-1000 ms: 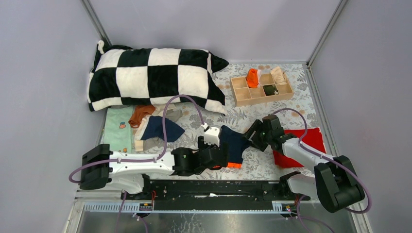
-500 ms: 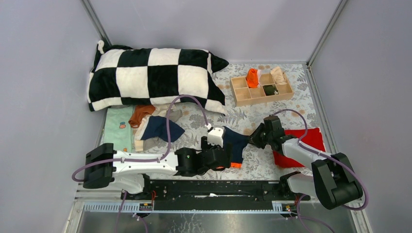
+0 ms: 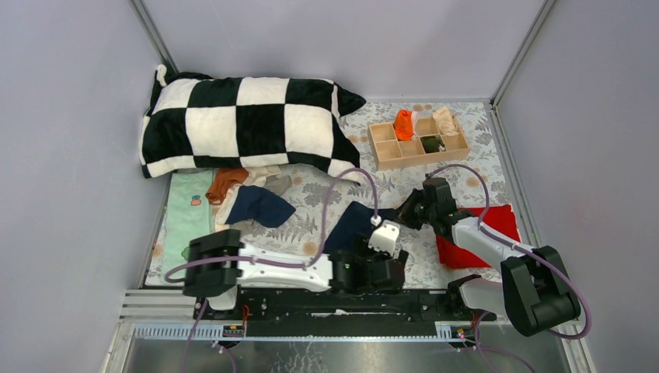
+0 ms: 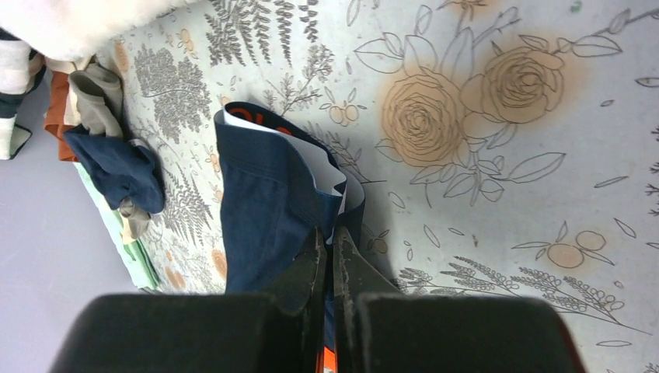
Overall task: Roll the underwear
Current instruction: Fold the underwear at the center of the board.
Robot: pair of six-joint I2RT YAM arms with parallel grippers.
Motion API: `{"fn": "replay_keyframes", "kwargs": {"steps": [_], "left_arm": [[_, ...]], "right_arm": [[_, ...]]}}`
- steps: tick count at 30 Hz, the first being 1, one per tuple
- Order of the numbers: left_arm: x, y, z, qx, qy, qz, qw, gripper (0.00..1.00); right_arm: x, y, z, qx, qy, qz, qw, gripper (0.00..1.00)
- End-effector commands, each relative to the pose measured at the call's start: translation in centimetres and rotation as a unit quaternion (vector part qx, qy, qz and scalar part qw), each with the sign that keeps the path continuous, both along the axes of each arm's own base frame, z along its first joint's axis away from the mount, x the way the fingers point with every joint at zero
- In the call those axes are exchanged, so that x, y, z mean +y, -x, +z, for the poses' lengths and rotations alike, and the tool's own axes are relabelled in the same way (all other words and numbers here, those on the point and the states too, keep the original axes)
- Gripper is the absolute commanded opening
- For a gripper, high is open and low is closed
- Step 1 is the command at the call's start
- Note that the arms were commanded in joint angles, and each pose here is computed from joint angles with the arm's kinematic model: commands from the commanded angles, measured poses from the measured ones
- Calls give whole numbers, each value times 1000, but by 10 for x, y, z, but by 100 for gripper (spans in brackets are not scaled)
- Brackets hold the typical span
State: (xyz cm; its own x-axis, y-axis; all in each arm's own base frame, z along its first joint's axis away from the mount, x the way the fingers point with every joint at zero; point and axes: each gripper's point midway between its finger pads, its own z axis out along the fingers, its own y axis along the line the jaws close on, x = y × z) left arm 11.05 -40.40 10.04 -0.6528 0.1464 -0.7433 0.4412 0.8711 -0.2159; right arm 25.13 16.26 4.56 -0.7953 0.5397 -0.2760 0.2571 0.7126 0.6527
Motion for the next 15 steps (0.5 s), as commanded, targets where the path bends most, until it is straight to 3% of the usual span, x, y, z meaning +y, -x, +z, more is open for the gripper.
{"fn": "replay_keyframes", "kwargs": {"steps": [1, 6, 15], "left_arm": [[3, -2, -35, -15, -80, 27, 996, 92], [3, -12, -50, -42, -143, 57, 987, 88], [-4, -16, -57, -53, -168, 52, 983, 75]], "right_arm": [[6, -4, 19, -20, -8, 29, 999, 0], [8, -2, 19, -18, -14, 32, 999, 0], [7, -3, 24, -27, -10, 35, 999, 0]]}}
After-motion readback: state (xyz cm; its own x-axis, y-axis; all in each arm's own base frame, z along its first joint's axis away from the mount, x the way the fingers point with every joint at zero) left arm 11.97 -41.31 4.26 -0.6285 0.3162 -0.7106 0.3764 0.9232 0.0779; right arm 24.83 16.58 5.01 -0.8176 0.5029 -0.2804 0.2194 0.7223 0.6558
